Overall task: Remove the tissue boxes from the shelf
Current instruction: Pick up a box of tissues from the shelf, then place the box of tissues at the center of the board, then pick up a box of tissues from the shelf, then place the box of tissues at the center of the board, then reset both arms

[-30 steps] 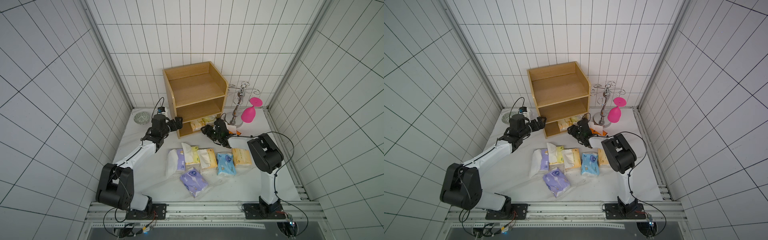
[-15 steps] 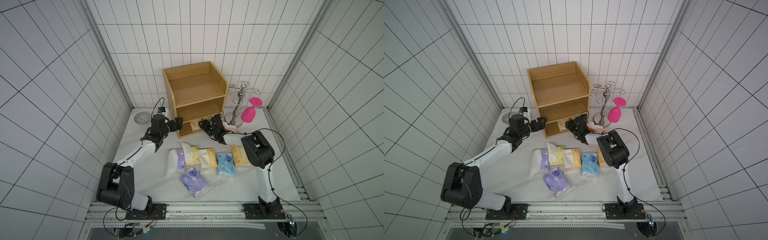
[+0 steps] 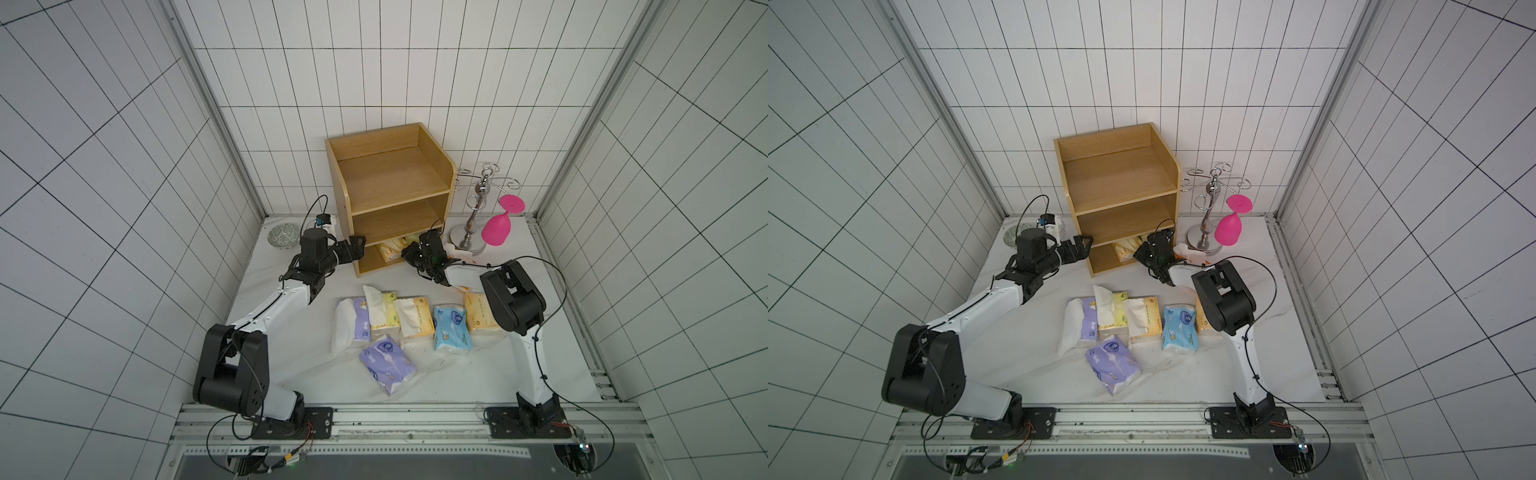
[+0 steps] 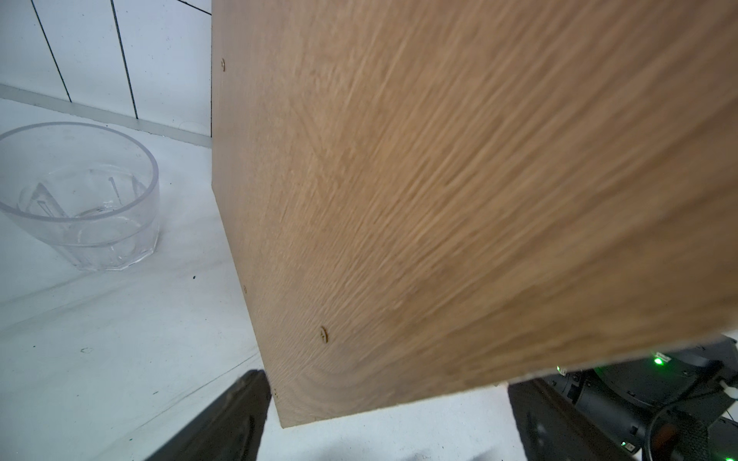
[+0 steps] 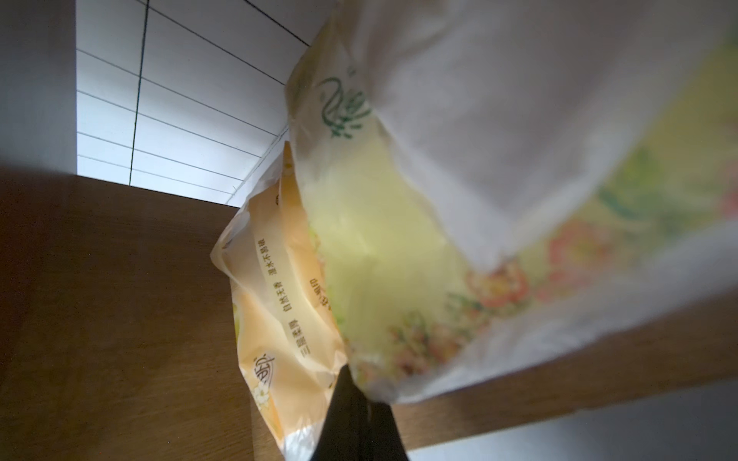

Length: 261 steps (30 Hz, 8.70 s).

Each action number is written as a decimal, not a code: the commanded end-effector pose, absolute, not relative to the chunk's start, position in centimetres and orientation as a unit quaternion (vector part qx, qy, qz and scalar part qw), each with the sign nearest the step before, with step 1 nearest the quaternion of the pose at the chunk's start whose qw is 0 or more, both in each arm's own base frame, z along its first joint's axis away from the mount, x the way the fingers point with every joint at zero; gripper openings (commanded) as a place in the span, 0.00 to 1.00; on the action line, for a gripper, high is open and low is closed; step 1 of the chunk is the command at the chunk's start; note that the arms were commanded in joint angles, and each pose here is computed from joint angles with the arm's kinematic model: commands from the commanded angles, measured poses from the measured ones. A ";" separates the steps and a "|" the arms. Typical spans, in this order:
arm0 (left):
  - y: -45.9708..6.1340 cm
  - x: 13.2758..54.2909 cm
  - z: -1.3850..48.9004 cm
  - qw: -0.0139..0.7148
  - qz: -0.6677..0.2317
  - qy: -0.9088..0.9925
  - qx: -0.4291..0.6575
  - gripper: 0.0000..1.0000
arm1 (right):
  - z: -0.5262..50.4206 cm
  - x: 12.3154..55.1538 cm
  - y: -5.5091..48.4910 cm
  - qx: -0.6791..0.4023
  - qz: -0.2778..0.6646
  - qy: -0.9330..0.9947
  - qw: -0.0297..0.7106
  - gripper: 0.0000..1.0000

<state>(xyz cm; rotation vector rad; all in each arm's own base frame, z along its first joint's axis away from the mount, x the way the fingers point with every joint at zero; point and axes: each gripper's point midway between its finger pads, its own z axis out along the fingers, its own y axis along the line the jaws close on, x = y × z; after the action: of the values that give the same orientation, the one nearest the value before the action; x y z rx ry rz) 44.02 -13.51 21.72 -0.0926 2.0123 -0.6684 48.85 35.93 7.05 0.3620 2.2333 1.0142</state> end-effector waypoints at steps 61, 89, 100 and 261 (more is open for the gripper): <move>-14.1 44.0 23.5 0.500 -0.276 0.819 -0.051 0.97 | 7.1 43.4 20.8 0.171 0.308 0.879 0.320 0.56; -13.7 44.9 22.6 0.501 -0.296 0.813 -0.018 0.97 | 11.5 49.6 29.9 0.208 0.429 0.790 0.384 0.62; -14.1 44.9 22.2 0.498 -0.304 0.812 -0.011 0.97 | 10.4 52.3 31.0 0.218 0.425 0.784 0.397 0.63; 5.2 40.1 11.7 0.614 0.049 0.771 -0.160 0.93 | 9.6 39.2 -4.5 0.108 -0.082 0.813 0.567 0.99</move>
<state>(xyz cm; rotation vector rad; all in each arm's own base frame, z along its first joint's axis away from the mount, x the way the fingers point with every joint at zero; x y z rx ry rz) 39.46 5.35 10.41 -0.3829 1.8109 0.1115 39.15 -4.47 9.32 0.2700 1.9225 -0.2021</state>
